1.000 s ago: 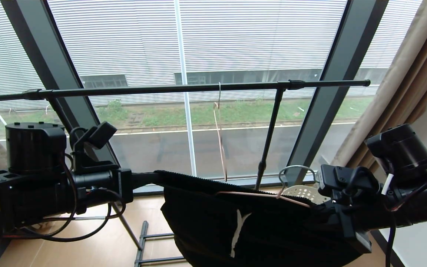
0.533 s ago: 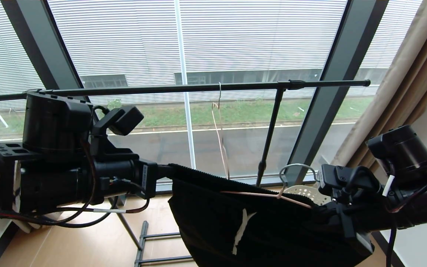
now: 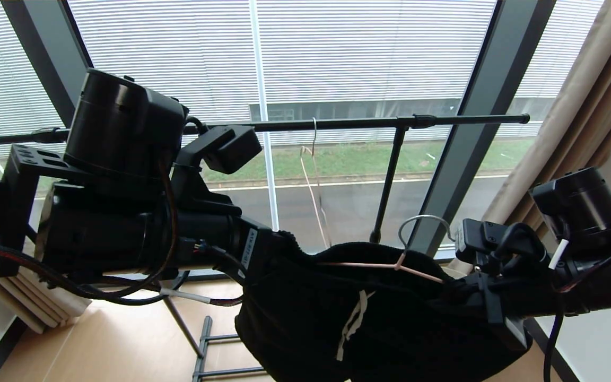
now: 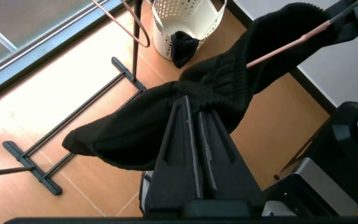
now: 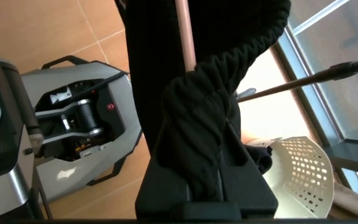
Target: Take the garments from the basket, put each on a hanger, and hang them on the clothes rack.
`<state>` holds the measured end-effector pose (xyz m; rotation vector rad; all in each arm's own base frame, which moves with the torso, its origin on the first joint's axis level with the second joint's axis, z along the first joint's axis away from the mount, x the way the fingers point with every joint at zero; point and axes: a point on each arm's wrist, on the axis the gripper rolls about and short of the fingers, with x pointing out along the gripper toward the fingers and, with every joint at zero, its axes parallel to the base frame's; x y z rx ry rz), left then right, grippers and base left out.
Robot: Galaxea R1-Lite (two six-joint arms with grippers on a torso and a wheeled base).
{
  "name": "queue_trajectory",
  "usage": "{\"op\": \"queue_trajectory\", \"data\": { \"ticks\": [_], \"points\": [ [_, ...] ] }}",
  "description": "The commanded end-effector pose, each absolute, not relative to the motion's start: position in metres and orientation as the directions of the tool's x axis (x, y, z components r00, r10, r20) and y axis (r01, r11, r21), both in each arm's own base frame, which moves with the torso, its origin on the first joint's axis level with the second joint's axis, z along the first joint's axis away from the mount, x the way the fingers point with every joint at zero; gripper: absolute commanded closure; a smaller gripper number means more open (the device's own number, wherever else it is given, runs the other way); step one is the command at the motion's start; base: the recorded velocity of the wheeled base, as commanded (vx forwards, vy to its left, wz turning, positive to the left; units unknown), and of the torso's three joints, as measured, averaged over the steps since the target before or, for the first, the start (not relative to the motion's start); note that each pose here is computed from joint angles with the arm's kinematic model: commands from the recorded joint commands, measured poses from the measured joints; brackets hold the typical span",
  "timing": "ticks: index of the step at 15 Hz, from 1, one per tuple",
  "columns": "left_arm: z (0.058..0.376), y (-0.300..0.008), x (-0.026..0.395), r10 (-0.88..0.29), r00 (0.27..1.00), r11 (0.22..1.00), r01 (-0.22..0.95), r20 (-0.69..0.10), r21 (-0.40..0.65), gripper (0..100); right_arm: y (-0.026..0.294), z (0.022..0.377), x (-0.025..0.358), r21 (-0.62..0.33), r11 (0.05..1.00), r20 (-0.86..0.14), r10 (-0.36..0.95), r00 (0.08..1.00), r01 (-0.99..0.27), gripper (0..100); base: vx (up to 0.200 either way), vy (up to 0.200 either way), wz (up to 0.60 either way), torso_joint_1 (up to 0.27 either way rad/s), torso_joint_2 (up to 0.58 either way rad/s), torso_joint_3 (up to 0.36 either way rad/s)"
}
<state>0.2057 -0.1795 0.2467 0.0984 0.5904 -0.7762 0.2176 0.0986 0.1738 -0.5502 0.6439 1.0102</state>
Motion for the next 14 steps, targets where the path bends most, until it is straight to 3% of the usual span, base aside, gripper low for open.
{"op": "queue_trajectory", "data": {
  "ticks": [1, 6, 10, 14],
  "points": [
    [0.244, -0.186, 0.206, -0.637, 0.547, 0.707, 0.695, -0.543, -0.128, 100, 0.101, 0.167, 0.223, -0.103, 0.426, -0.727, 0.585, 0.360, -0.899, 100, 0.000, 0.000, 0.00, 0.000, 0.00, 0.000],
    [0.245, -0.194, 0.205, -0.634, 0.539, 0.702, 0.703, -0.554, -0.119, 100, 0.115, 0.153, 0.238, 0.003, 0.520, -0.683, 0.625, 0.378, -0.854, 100, 0.000, 0.000, 0.00, 0.000, 0.00, 0.000],
    [0.251, -0.203, 0.211, -0.609, 0.571, 0.723, 0.684, -0.550, -0.090, 100, 0.116, 0.152, 0.239, -0.032, 0.561, -0.690, 0.586, 0.424, -0.827, 100, 0.000, 0.000, 0.00, 0.000, 0.00, 0.000],
    [0.249, -0.205, 0.213, -0.607, 0.569, 0.724, 0.683, -0.555, -0.092, 100, 0.125, 0.147, 0.237, -0.034, 0.546, -0.704, 0.582, 0.408, -0.837, 100, 0.000, 0.000, 0.00, 0.000, 0.00, 0.000]
  ]
}}
